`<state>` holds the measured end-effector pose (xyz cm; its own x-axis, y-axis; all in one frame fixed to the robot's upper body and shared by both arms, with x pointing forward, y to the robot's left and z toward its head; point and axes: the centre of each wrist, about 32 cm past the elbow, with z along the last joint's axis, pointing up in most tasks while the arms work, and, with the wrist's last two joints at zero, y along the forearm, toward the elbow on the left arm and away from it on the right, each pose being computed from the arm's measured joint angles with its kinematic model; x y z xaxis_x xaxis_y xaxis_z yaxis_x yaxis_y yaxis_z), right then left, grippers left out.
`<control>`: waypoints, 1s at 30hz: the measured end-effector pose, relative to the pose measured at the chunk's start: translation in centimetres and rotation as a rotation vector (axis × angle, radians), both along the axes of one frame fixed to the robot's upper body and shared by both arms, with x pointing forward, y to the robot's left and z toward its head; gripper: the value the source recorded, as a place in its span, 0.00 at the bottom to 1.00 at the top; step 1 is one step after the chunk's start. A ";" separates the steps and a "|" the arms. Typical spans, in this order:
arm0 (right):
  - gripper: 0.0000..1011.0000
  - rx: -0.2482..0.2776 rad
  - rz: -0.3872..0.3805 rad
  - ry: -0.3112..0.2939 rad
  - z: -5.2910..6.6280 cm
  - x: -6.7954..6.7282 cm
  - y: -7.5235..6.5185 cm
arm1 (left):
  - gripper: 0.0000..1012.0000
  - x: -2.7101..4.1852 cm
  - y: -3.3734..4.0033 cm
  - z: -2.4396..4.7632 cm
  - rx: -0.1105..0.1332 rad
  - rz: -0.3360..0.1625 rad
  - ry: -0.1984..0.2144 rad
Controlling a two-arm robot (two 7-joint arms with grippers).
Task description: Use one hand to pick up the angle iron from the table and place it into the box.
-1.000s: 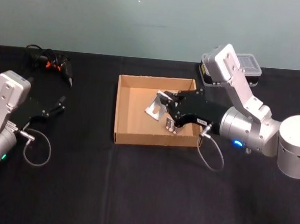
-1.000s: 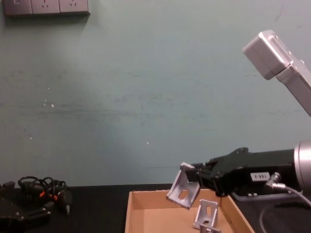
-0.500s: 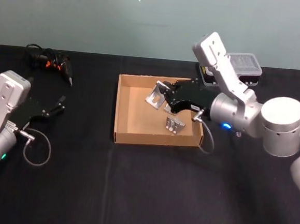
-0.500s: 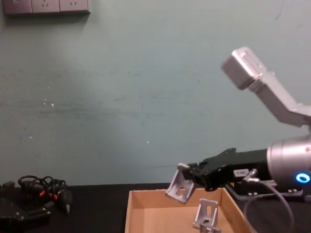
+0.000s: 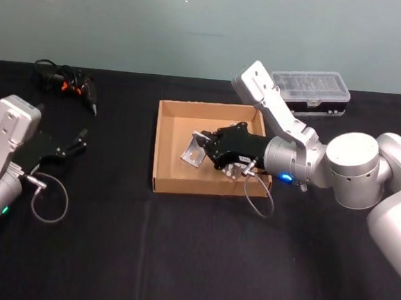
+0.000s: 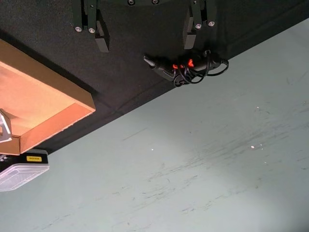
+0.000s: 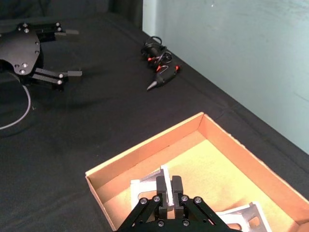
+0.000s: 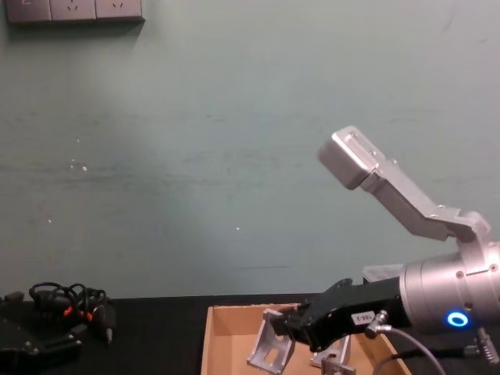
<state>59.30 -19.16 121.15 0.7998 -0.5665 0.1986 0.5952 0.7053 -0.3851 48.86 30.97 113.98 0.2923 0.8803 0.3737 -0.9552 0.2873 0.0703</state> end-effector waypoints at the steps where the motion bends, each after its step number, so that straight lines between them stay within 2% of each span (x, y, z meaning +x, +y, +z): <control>1: 0.07 0.000 0.000 0.000 0.0 0.0 0.0 | 0.99 0.00 0.00 0.00 0.000 0.000 0.000; 10: 0.07 -0.029 0.021 0.030 -0.8 0.6 0.4 | 0.99 0.00 0.00 0.00 0.000 0.000 0.000; 21: 0.09 -0.046 0.031 0.048 -1.3 0.8 0.5 | 0.99 0.00 0.00 0.00 0.000 0.000 0.000; 25: 0.20 -0.046 0.031 0.048 -1.3 0.8 0.5 | 0.99 0.00 0.00 0.00 0.000 0.000 0.000; 28: 0.32 -0.043 0.031 0.045 -1.3 0.8 0.4 | 0.99 0.00 0.00 0.00 0.000 0.000 0.000; 29: 0.32 -0.042 0.030 0.044 -1.3 0.7 0.3 | 0.99 0.00 0.00 0.00 0.000 0.000 0.000; 30: 0.38 -0.040 0.030 0.042 -1.3 0.7 0.3 | 0.99 0.00 0.00 0.00 0.000 0.000 0.000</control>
